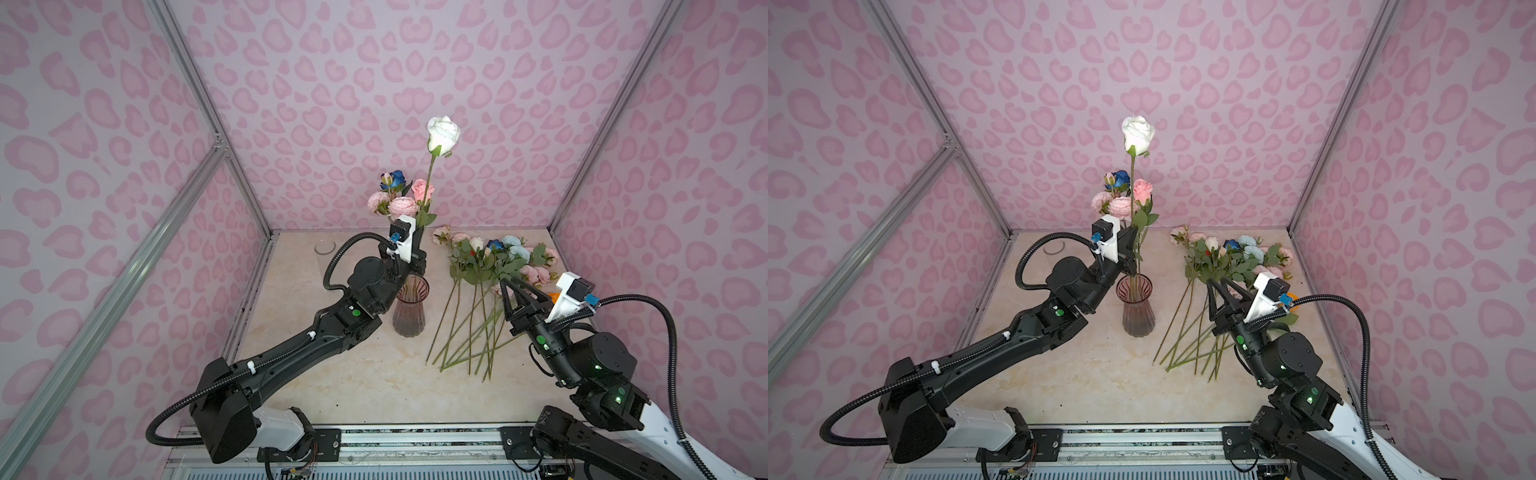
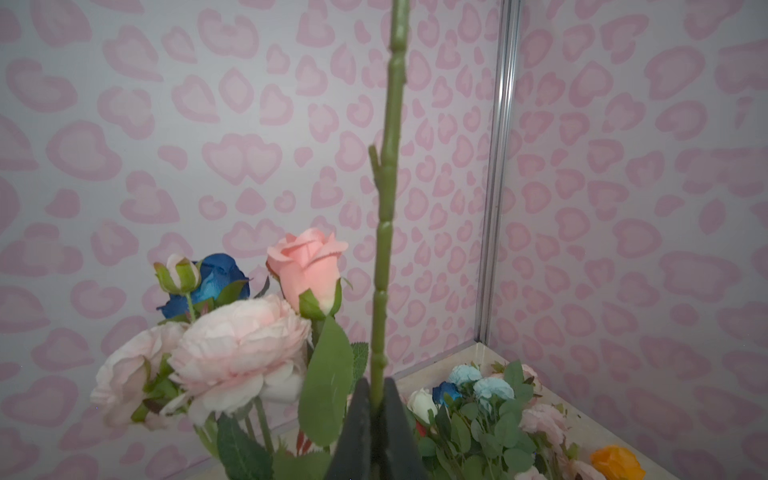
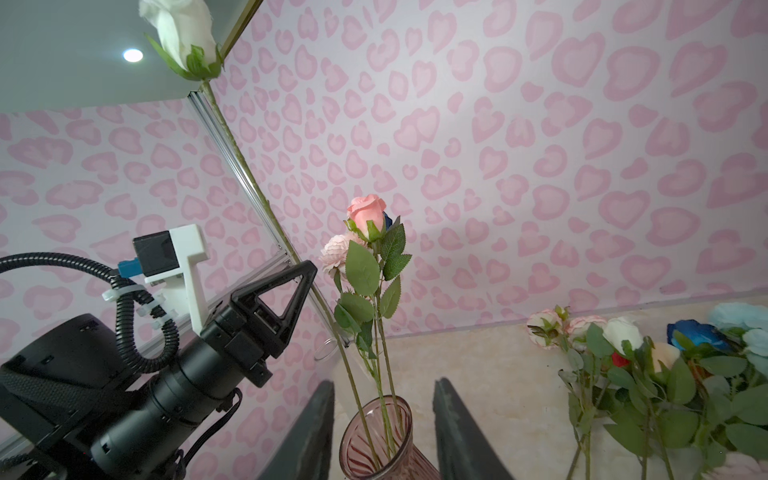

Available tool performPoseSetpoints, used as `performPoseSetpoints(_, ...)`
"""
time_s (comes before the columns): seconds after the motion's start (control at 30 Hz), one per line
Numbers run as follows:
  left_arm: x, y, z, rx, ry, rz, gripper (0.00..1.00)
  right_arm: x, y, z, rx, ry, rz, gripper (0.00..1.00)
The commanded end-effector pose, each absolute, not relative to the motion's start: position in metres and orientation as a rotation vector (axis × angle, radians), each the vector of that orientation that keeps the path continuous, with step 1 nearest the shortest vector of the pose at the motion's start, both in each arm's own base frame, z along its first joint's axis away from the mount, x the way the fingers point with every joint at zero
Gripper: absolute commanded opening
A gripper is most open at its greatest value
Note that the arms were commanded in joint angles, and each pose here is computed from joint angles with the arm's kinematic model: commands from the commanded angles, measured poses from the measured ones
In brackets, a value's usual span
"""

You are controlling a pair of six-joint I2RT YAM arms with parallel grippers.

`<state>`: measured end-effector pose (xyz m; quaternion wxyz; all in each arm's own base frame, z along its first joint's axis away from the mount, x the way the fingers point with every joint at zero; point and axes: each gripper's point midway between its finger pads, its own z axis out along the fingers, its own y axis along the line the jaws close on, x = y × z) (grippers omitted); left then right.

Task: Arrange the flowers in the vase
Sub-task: 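Take the white rose stem with the left gripper and open the right gripper, then lower the white rose into the vase with the left gripper and release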

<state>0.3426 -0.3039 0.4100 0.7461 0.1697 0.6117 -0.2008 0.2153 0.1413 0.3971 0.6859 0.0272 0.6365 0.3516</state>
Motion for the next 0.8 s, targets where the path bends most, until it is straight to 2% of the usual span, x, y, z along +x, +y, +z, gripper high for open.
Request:
performPoseSetpoints(0.0, 0.34, -0.293, 0.405, 0.307, 1.353, -0.469, 0.04, 0.217, 0.14, 0.391, 0.061, 1.437, 0.758, 0.41)
performPoseSetpoints(0.23, 0.337, -0.287, 0.357, 0.321, 1.467, -0.456, 0.05, 0.221, 0.145, 0.384, 0.058, 1.452, 0.76, 0.41)
performPoseSetpoints(0.33, 0.336, -0.288, 0.347, 0.339, 1.496, -0.452, 0.18, 0.222, 0.147, 0.383, 0.049, 1.461, 0.758, 0.41)
performPoseSetpoints(0.5, 0.334, -0.288, 0.339, 0.362, 1.542, -0.441, 0.29, 0.224, 0.151, 0.382, 0.046, 1.475, 0.761, 0.41)
performPoseSetpoints(0.77, 0.324, -0.284, 0.338, 0.404, 1.57, -0.451, 0.34, 0.226, 0.151, 0.382, 0.044, 1.478, 0.742, 0.41)
